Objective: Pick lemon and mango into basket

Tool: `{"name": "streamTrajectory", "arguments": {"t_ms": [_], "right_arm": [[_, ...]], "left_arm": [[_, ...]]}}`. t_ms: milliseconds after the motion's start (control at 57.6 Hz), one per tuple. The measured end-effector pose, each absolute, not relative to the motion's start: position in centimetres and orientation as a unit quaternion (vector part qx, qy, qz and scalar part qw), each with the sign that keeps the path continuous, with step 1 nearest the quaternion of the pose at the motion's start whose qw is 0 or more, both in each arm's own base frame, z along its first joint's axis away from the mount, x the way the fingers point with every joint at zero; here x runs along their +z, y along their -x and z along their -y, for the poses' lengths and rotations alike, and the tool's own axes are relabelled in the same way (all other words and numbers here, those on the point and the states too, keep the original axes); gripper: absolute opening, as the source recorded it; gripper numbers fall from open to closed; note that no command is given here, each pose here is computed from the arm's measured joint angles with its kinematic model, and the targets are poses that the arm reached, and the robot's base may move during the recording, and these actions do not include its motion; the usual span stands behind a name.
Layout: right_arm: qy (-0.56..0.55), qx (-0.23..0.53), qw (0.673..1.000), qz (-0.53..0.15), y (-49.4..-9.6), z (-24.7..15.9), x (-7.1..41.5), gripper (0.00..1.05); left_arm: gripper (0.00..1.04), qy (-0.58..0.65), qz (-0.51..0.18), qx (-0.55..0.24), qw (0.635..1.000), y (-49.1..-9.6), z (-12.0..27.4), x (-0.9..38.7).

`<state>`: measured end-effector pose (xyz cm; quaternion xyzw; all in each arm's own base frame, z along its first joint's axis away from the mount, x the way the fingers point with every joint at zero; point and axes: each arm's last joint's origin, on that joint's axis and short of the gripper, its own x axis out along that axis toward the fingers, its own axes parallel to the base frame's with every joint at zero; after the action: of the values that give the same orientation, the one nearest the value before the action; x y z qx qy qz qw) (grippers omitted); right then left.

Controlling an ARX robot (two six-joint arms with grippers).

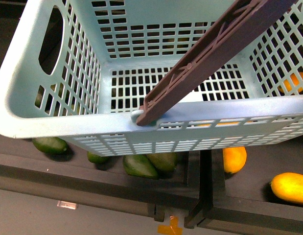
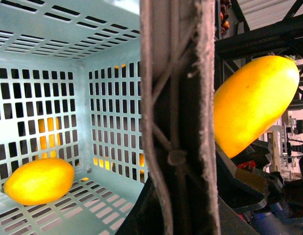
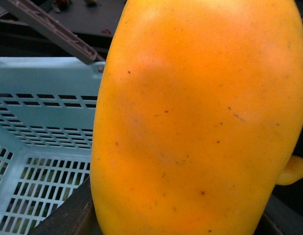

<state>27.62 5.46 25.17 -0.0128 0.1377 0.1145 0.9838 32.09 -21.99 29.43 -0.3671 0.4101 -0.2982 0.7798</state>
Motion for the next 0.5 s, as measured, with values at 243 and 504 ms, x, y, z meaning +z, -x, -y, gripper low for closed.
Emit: {"name": "streamTrajectory", "arguments": {"t_ms": [243, 504], "right_arm": [[0.053, 0.126, 0.976, -0.171, -27.6, -7.2, 23.0, 0.58], [0.061, 0.099, 0.978, -0.174, -27.3, -7.0, 23.0, 0.93]], "left_arm": [[0.05, 0.367, -0.410, -0.298, 0.780, -32.1, 22.0, 29.4], [0.05, 0.367, -0.410, -0.298, 0.780, -32.1, 22.0, 29.4]]}}
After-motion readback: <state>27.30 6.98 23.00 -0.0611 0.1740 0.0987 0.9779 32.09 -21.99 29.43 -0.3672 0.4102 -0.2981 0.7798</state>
